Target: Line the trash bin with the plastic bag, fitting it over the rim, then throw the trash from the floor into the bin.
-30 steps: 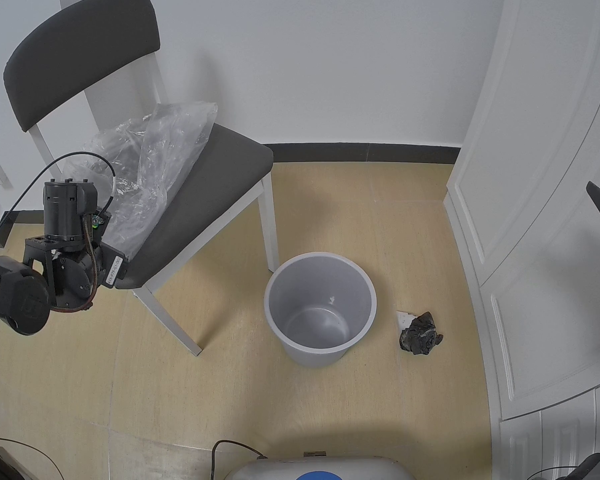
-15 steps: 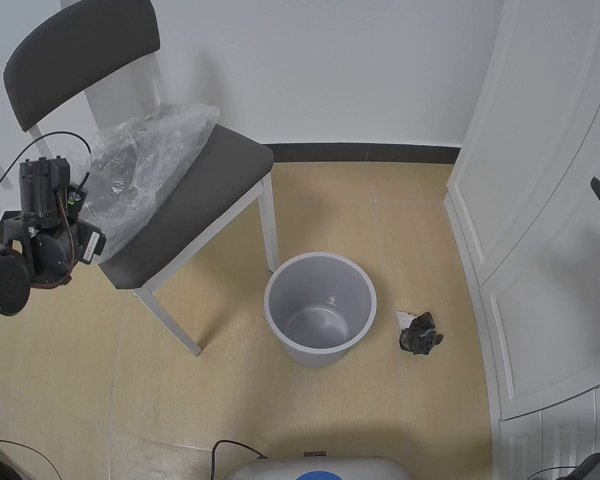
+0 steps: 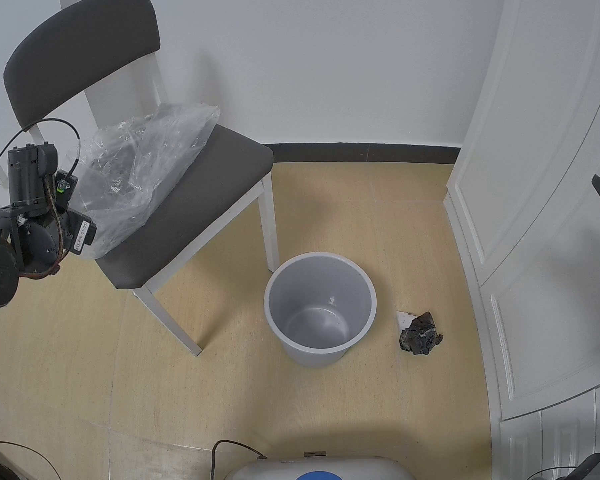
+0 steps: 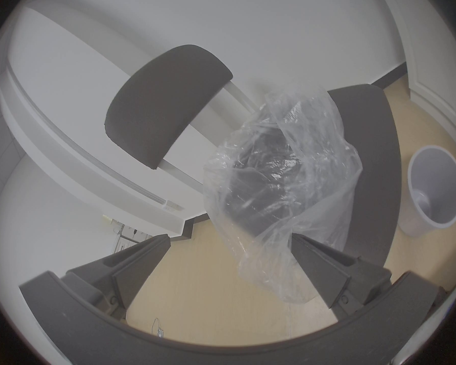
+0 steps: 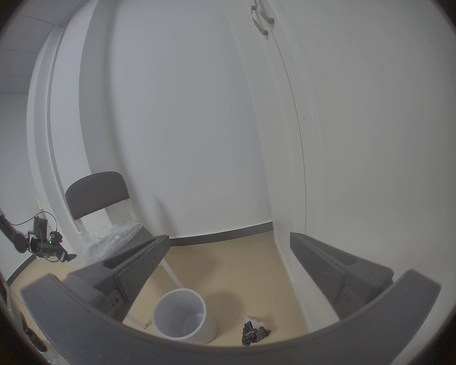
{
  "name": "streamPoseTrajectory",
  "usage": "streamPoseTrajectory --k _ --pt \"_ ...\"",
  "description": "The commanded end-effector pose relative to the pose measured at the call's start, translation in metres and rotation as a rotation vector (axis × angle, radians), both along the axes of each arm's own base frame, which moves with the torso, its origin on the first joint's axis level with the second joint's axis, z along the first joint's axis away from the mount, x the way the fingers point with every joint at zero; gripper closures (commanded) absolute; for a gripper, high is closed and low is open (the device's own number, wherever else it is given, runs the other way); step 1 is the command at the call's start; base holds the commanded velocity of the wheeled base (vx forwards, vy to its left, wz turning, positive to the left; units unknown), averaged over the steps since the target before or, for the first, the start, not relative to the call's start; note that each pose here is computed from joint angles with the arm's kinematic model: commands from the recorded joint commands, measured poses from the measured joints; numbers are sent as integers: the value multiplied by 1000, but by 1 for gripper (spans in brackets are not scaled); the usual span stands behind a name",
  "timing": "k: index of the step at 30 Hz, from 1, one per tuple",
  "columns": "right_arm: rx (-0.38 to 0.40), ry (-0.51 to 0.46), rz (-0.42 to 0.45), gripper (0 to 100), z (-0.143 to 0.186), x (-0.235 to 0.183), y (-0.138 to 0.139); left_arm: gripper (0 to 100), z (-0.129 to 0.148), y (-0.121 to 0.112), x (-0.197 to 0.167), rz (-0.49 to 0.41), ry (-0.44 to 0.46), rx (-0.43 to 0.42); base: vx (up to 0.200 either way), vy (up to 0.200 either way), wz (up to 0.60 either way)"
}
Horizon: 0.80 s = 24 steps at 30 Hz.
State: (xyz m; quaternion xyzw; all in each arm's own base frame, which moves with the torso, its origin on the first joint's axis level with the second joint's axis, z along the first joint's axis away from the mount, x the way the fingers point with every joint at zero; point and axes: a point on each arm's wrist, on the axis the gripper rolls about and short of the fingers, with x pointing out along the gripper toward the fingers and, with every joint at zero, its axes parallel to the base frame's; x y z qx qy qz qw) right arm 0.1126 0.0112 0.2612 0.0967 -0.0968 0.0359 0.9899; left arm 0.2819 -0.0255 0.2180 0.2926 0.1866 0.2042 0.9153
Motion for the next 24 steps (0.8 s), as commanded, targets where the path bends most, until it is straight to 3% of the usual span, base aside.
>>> streamPoseTrajectory --k 1,15,24 --pt "2 -4 1 0 0 -1 0 0 -12 -3 -7 -15 32 0 0 0 0" --pt "2 -4 1 0 0 -1 0 0 -30 -30 -25 -118 96 19 0 0 0" --pt "3 -4 -2 0 0 -1 0 0 -46 -36 -20 -111 153 43 0 0 0"
